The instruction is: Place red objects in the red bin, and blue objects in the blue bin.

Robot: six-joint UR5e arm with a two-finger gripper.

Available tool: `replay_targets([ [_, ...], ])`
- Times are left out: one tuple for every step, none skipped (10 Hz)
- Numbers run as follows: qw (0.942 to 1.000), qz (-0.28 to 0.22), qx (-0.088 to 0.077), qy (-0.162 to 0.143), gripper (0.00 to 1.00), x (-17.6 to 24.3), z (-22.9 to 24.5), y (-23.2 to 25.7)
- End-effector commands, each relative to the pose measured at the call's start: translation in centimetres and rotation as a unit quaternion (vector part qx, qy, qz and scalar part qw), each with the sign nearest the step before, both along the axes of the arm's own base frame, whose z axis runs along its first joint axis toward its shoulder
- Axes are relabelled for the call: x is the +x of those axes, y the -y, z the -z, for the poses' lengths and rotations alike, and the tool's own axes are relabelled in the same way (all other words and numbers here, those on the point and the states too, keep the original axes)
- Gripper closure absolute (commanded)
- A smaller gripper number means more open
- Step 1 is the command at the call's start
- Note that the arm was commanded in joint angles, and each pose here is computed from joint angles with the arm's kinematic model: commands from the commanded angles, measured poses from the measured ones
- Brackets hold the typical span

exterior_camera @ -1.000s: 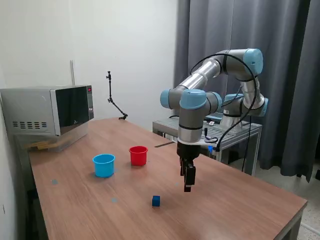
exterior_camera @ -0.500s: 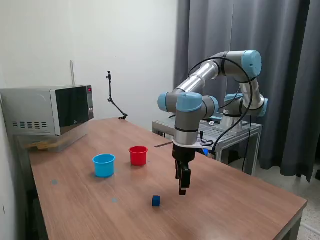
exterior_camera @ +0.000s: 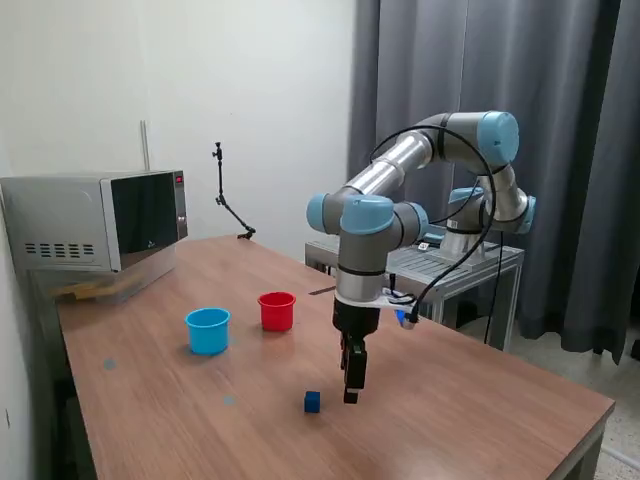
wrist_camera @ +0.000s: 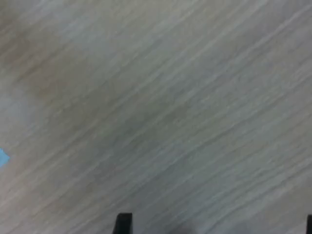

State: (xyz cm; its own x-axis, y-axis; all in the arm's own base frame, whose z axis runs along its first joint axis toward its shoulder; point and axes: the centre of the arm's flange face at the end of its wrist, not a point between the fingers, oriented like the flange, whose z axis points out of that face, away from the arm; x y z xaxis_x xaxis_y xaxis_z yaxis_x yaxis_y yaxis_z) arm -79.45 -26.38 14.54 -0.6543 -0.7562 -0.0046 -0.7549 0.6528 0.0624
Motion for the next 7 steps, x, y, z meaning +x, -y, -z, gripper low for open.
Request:
replay_targets([
  [1.0000,0.004,0.000,0.000,0.00,-0.7,0.7,-0.6],
  [1.0000,0.006,-0.001,-0.003,0.00,-1.0,0.8,-0.7],
  [0.9999,0.011,0.000,-0.002,0.00,-1.2,0.8,-1.3],
  [0.9996,0.029,0.000,-0.002,0.00,-1.5,1.0,-2.3],
  [0.9990,0.046,-0.001,-0.001,0.00,-1.7,1.3,-2.9],
  [0.9988,0.050,0.000,0.001,0.00,-1.9,1.8,-3.4],
  [0.9987,0.050,0.000,0.001,0.00,-2.0,2.1,-3.6],
])
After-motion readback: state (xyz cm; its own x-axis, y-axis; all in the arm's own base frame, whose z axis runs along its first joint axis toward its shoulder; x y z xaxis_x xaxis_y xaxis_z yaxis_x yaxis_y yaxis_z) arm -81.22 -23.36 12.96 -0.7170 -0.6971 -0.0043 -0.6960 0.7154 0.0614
